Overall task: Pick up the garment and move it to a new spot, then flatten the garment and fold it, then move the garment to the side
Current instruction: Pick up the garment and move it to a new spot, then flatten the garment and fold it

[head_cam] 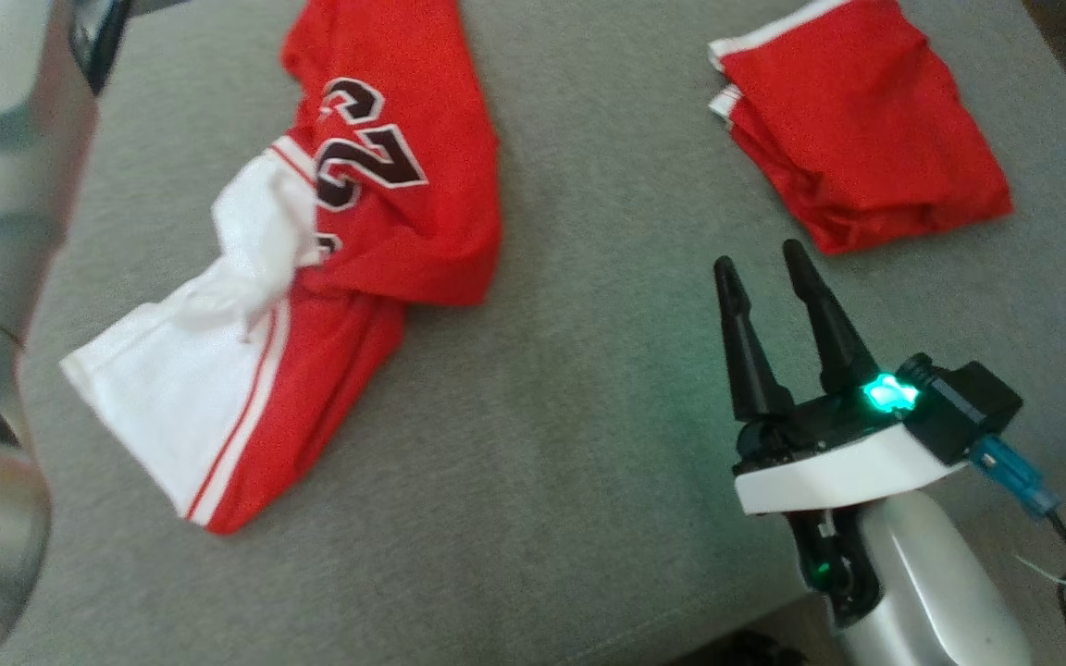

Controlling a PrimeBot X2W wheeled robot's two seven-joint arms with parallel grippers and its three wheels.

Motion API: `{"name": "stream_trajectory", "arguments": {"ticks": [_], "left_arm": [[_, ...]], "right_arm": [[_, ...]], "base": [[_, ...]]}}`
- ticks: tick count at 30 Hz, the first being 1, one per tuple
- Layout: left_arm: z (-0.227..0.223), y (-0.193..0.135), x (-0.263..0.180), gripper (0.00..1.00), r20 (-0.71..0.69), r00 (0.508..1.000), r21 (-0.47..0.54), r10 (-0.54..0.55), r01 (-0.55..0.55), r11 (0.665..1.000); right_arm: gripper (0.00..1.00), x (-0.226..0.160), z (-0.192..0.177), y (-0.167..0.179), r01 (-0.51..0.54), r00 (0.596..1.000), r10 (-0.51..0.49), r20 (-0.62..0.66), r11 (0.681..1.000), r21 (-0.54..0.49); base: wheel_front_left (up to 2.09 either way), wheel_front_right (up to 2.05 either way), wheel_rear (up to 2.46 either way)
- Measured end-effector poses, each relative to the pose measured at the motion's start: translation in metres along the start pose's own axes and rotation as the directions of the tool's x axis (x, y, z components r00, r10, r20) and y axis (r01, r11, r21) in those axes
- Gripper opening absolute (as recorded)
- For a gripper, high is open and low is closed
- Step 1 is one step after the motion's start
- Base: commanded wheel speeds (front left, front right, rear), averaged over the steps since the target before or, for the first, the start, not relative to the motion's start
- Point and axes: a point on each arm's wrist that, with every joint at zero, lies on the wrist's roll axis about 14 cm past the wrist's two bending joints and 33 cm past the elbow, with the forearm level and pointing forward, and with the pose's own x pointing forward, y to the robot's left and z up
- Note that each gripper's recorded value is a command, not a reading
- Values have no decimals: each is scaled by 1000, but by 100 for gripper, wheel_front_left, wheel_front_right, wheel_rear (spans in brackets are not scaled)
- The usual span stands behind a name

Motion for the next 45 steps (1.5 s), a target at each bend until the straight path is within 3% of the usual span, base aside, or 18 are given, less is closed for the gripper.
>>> {"name": "stream_trajectory", "arguments": {"ticks": [8,13,23,31,45], "left_arm": [[-3,5,-64,100,-1,997,-175,82,-80,981],[-17,6,-136,100,-27,983,-257,184,-185,949],[-47,-33,-261,100,-131,918,-386,374,-394,834],[-68,-68,-312,100,-220,865,-446,452,-501,742],[-75,-78,-290,100,-217,908,-435,357,-418,798]], "right_arm": [[100,9,18,9,-39,997,42,60,998,-48],[100,5,19,17,-60,996,64,67,996,-65],[100,-6,27,48,-147,983,153,97,987,-65],[100,-11,25,58,-178,979,182,91,983,-51],[100,-14,16,51,-155,985,157,66,987,-39]], "base": [[0,0,0],[0,0,0],[0,0,0],[0,0,0],[0,0,0]]}}
